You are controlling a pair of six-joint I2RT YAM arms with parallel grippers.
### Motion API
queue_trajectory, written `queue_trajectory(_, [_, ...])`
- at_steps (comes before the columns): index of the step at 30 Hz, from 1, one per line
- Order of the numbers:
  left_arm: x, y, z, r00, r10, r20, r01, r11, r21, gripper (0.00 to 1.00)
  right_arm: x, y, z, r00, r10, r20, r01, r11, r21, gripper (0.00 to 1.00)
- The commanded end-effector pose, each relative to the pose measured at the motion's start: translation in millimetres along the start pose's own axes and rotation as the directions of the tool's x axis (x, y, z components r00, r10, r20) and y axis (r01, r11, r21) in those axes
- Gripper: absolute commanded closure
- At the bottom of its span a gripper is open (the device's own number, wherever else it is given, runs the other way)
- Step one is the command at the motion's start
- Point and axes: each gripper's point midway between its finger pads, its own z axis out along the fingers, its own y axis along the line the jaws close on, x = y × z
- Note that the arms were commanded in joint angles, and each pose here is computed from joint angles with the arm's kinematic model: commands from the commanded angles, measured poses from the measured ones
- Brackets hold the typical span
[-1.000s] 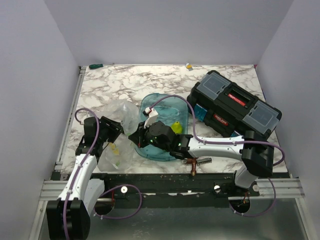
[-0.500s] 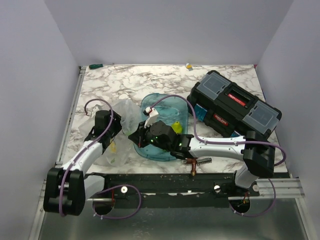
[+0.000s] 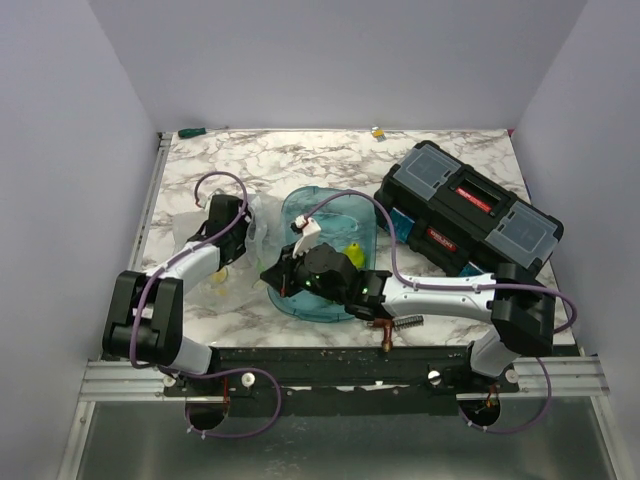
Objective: Take the fake fruits out of the plastic bag
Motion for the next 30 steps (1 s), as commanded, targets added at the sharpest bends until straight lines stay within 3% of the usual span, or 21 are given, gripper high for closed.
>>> queue_trajectory(1, [12.5, -18.4, 8.6, 0.996, 0.013, -0.083, -0.008, 0.998, 0.065, 0.21, -14.6, 7.7, -7.1, 0.999, 0.011, 0.041, -0.010, 1.000, -0.028, 0.99])
queue_trajectory(5, [32.8, -19.3, 22.4, 0.986, -0.024, -0.163, 0.036, 0.997, 0.071, 0.26, -17.5, 9.7, -9.6, 0.999, 0.013, 0.045, -0.011, 0.999, -0.032, 0.99])
queue_trajectory(10, [39.1, -17.4, 9.1, 0.995, 0.033, -0.092, -0.030, 0.999, 0.039, 0.24, -20.7, 6.8, -15.0, 0.998, 0.011, 0.058, -0.010, 1.000, -0.020, 0.99])
queue_trajectory(15, [38.9, -8.2, 2.2, 0.995, 0.045, -0.094, -0.046, 0.999, -0.010, 0.31, -21.9, 9.1, -13.3, 0.998, 0.010, 0.058, -0.009, 1.000, -0.026, 0.99])
queue_trajectory(21, [50.0, 5.2, -12.5, 0.988, 0.037, -0.148, -0.047, 0.997, -0.064, 0.25, -20.0, 8.1, -13.0, 0.999, 0.009, 0.053, -0.008, 1.000, -0.025, 0.99])
queue_trajectory(25, [46.2, 12.1, -21.9, 0.993, 0.038, -0.114, -0.048, 0.995, -0.083, 0.35, -21.0, 7.2, -15.0, 0.998, 0.013, 0.059, -0.011, 1.000, -0.022, 0.99])
queue_trajectory(27, [45.9, 11.2, -21.6, 0.994, 0.041, -0.099, -0.047, 0.997, -0.062, 0.48, -21.1, 7.4, -15.2, 0.998, 0.014, 0.062, -0.012, 1.000, -0.024, 0.99])
queue_trajectory(30, [51.2, 10.6, -17.0, 0.992, 0.034, -0.125, -0.042, 0.997, -0.060, 0.50, -20.5, 8.0, -13.4, 0.998, 0.014, 0.058, -0.012, 1.000, -0.026, 0.99])
